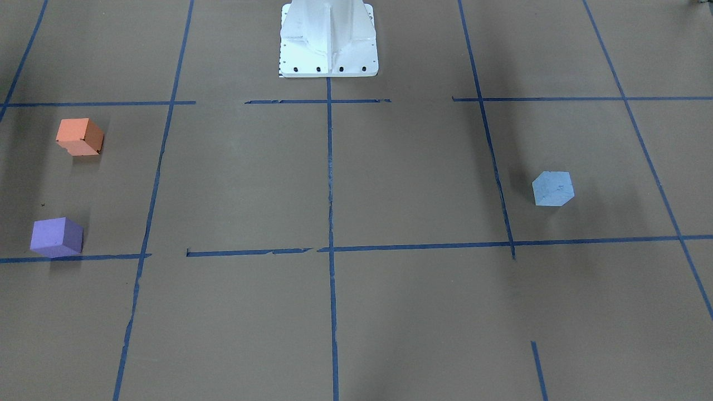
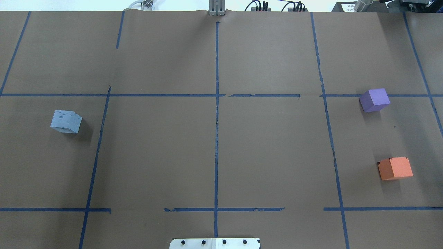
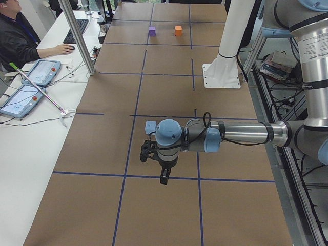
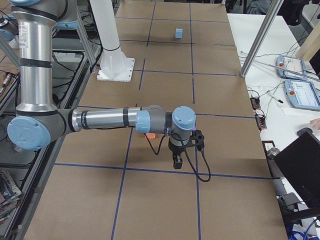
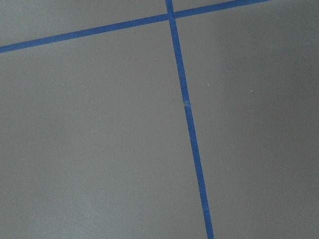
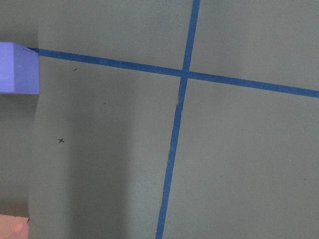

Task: Place blue block between orange and purple blocks

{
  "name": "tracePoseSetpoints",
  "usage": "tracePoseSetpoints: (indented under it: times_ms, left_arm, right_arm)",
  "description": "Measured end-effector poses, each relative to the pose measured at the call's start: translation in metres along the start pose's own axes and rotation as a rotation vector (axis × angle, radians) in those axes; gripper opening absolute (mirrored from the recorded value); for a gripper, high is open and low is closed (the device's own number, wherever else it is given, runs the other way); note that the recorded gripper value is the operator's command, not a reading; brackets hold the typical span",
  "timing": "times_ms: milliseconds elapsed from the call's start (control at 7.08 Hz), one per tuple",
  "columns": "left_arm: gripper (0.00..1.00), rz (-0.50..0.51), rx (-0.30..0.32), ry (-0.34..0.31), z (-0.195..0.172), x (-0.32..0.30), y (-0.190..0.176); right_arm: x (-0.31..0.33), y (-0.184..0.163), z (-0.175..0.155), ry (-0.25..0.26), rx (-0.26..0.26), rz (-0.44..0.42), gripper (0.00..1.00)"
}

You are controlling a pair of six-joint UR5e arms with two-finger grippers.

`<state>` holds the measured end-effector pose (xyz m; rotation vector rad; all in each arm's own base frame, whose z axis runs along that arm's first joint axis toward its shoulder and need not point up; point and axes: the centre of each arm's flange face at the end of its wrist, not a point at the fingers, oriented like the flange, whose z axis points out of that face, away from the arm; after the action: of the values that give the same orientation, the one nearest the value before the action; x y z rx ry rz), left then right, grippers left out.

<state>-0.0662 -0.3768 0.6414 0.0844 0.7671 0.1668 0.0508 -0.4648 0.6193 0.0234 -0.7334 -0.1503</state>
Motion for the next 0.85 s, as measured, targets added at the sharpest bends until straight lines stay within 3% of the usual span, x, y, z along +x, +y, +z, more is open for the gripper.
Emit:
tracePoseSetpoints:
  times_ms: [565, 847]
  left_arm:
    - [1.00, 0.024, 0.010, -0.008, 0.000, 0.001, -0.010]
    - [1.00, 0.100, 0.086, -0.011, -0.017, 0.014, -0.068]
  right_arm:
    - [-0.004, -0.001, -0.004, 0.001, 0.009, -0.007, 1.00]
    - [-0.006, -0.003, -0.007, 0.002, 0.014, -0.011, 1.00]
